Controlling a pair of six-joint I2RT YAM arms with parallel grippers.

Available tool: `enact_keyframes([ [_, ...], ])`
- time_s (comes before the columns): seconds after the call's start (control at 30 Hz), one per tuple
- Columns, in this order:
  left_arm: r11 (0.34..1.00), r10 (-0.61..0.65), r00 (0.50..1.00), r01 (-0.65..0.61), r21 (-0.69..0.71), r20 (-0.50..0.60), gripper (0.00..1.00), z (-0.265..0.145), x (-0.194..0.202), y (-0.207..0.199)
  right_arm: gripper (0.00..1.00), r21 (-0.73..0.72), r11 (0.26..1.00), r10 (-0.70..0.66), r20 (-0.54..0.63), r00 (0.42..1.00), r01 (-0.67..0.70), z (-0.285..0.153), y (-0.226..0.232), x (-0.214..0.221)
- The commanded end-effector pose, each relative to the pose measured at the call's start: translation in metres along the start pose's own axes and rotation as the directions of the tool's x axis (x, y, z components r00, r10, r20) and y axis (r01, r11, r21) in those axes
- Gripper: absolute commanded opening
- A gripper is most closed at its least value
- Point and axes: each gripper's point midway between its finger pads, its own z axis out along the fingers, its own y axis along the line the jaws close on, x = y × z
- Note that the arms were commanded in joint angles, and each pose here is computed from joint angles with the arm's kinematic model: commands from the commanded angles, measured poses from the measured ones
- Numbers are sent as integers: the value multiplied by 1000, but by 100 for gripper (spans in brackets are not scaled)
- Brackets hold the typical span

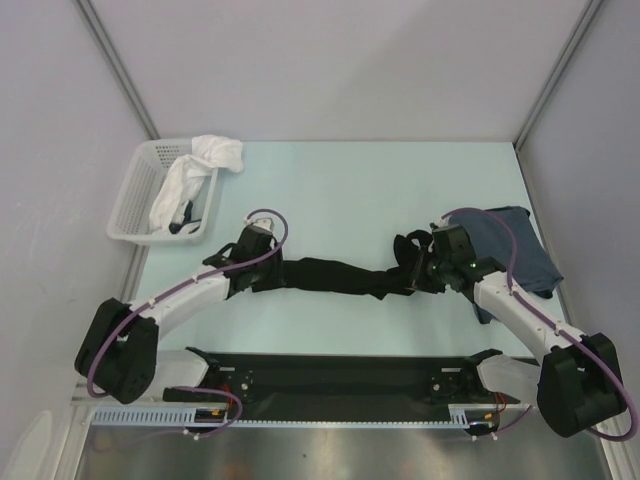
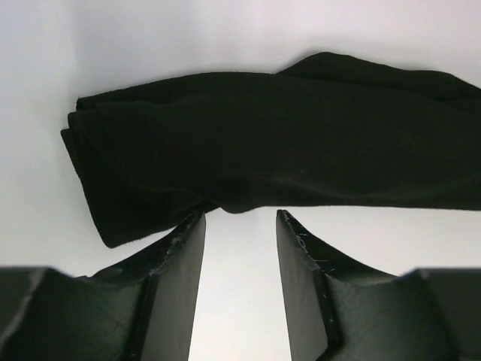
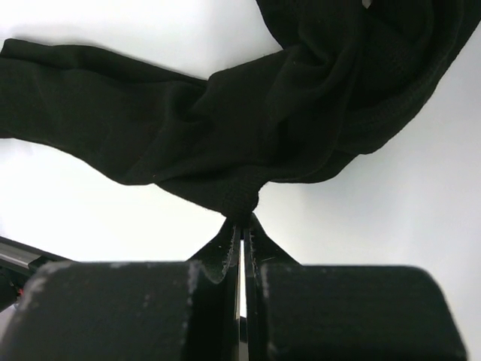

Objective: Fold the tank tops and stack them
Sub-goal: Flatten the tank top out

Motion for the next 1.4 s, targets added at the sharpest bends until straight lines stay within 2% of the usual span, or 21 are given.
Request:
enact_keyframes([
  [0.0,1000,25,999,-25,-2,24,47,4,-16,-8,0,-32,999,-19,25,1000,20,0,7,-9],
  [0.2,998,29,999,-28,-49,26,33,18,-28,-7,0,-42,999,-21,21,1000,22,-2,8,-8],
  [0.27,996,33,999,-31,-81,24,26,21,-34,-5,0,-43,999,-21,26,999,22,-4,8,-9],
  [0.3,995,34,999,-32,-93,15,21,24,-34,-4,0,-43,999,-20,23,1000,21,-4,7,-8],
  [0.33,995,34,999,-32,-98,18,0,24,-37,-5,0,-44,999,-23,24,999,24,-4,7,-8],
  [0.47,996,29,999,-27,-88,16,0,14,-41,-9,0,-43,999,-20,22,1000,21,-5,6,-7],
  [0.6,998,6,1000,-8,63,26,0,-7,-57,-34,0,-35,999,-20,18,1000,21,-4,2,-6],
  [0.63,984,-8,1000,11,177,-17,0,-11,-57,-51,0,-40,999,-18,15,1000,19,-4,2,-6],
  [0.67,974,-30,999,36,222,-31,0,-12,-61,-54,0,-40,999,-19,15,1000,19,-3,1,-6],
  [0.73,947,-119,991,130,295,-56,0,-14,-74,-50,0,-41,999,-14,12,1000,15,-1,1,-6],
  [0.87,896,-253,967,244,371,-26,0,-11,-110,-38,0,-47,999,-9,8,1000,10,1,1,-7],
  [1.0,886,-304,950,308,347,-69,1,19,-127,-25,0,-54,999,-5,5,1000,5,4,3,-8],
  [1.07,868,-317,945,324,376,-81,8,27,-141,-30,0,-58,998,-7,4,1000,7,4,4,-9],
  [1.1,857,-334,936,351,377,-112,16,37,-139,-26,0,-59,998,-4,2,1000,4,5,5,-9],
  [1.13,845,-352,929,369,387,-119,45,37,-145,-27,0,-61,998,-3,3,1000,3,5,5,-10],
  [1.23,839,-377,924,367,401,-59,83,32,-160,-22,0,-59,998,-2,8,1000,2,5,5,-11],
  [1.3,863,-370,929,342,371,4,89,25,-167,-15,0,-61,998,-3,8,1000,4,5,6,-11],
  [1.37,893,-345,935,302,332,77,91,12,-173,-9,0,-61,998,-2,10,1000,3,5,5,-12],
])
